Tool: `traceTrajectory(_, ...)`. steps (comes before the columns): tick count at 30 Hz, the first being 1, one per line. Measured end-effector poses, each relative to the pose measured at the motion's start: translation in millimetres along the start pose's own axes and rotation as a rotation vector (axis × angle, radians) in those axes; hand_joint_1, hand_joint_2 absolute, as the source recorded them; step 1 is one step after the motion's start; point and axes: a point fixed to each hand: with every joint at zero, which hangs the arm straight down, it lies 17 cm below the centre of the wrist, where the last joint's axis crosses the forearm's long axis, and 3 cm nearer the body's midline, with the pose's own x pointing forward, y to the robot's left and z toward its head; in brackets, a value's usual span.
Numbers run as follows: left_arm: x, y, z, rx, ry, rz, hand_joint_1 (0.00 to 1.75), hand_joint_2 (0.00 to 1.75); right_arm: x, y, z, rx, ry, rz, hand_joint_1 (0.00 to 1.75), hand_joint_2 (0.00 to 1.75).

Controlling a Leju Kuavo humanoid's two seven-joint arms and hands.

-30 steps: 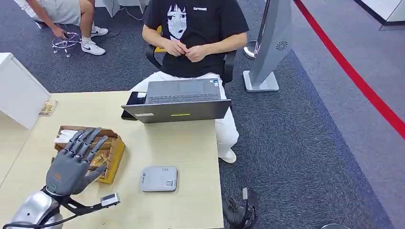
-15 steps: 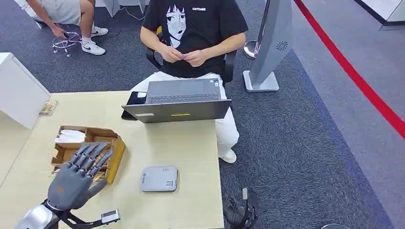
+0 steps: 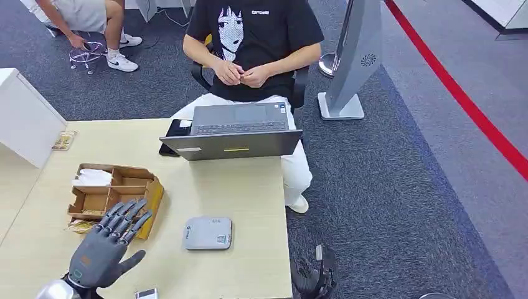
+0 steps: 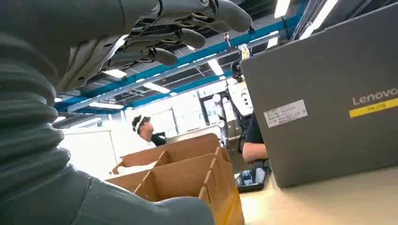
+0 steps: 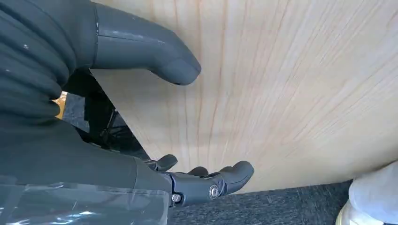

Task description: Pass the card to the sensor for recognition and then transmit it.

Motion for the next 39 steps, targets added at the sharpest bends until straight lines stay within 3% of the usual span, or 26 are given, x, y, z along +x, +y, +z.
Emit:
traceTrajectory(7, -0.9, -6.0, -0.8, -0.014, 0.01, 0.009, 0.0, 1.75, -0.3, 0.8, -0.1, 0.003, 0.0, 0.012, 0.0, 1.75)
traceTrajectory(23, -62.4, -46.1, 3.8, -0.109, 0.154, 0.009, 0.0, 1.75, -3.2, 5.6, 0.6, 0.023, 0.011, 0.042, 0.0, 1.75)
traceTrajectory(39, -76.1, -57.8, 12.0, -0.133, 0.203, 0.027, 0.0, 1.75, -3.5, 6.2, 0.9, 0.026, 0.012, 0.046, 0.0, 1.75)
